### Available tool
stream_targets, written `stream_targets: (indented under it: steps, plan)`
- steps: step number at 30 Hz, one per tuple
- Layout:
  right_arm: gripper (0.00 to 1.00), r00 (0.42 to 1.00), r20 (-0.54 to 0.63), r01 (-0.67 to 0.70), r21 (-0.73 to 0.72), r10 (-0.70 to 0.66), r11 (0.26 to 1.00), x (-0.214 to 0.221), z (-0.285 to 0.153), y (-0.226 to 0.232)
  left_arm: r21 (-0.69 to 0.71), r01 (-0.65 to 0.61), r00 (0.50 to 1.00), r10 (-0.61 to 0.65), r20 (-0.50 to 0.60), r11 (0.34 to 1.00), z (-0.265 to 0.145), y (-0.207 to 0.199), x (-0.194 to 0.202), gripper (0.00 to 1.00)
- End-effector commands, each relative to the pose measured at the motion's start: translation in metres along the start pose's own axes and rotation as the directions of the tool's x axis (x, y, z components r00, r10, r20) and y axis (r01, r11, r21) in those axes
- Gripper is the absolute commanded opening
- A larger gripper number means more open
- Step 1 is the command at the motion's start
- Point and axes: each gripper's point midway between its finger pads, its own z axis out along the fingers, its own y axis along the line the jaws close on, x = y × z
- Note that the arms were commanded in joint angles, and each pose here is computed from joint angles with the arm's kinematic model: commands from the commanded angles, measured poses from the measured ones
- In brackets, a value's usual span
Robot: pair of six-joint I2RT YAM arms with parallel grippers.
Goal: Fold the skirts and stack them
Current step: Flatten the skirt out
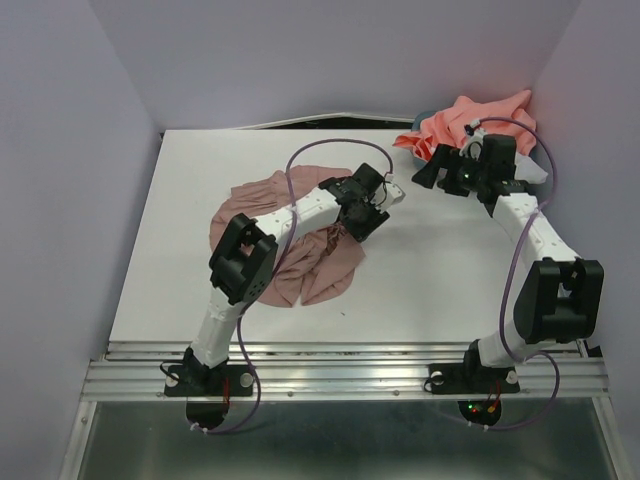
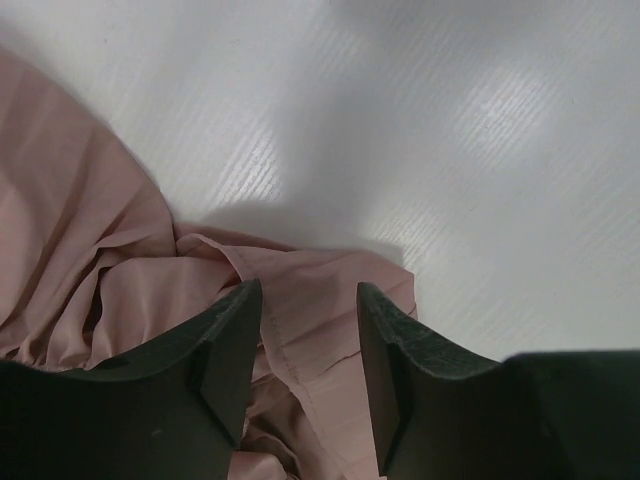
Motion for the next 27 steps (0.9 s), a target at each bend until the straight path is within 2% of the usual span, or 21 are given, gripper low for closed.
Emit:
stream_targets:
  steps: [1, 8, 13, 16, 20, 27]
  plan:
    - [0.94, 0.999, 0.039, 0.031, 0.007, -0.032, 0.999, -0.009, -0.009, -0.001, -0.018, 0.064, 0.998, -0.064, 0.008, 0.998, -0.005, 0.012, -0.010, 0.53]
    - [0.94, 0.999, 0.027, 0.023, 0.001, -0.023, 1.000, -0.003, -0.008, -0.001, -0.069, 0.089, 0.996, -0.088, 0.013, 0.994, -0.003, 0.024, -0.014, 0.53]
    - [0.95, 1.000, 0.020, 0.012, 0.000, -0.012, 1.000, -0.001, -0.009, -0.004, -0.095, 0.109, 0.994, -0.108, 0.020, 0.989, -0.004, 0.027, -0.013, 0.63]
    - [0.95, 1.000, 0.017, 0.009, -0.001, -0.009, 1.000, 0.000, -0.008, -0.004, -0.084, 0.109, 0.994, -0.108, 0.016, 0.990, -0.003, 0.026, -0.013, 0.62]
    - [0.95, 1.000, 0.016, 0.016, 0.003, -0.016, 1.000, 0.002, -0.009, -0.006, -0.014, 0.100, 0.995, -0.100, 0.020, 0.995, 0.000, 0.014, -0.015, 0.53]
    - [0.94, 1.000, 0.020, 0.017, 0.010, -0.017, 1.000, 0.000, -0.009, -0.010, 0.125, 0.099, 0.995, -0.101, 0.012, 0.987, -0.001, -0.009, -0.015, 0.29]
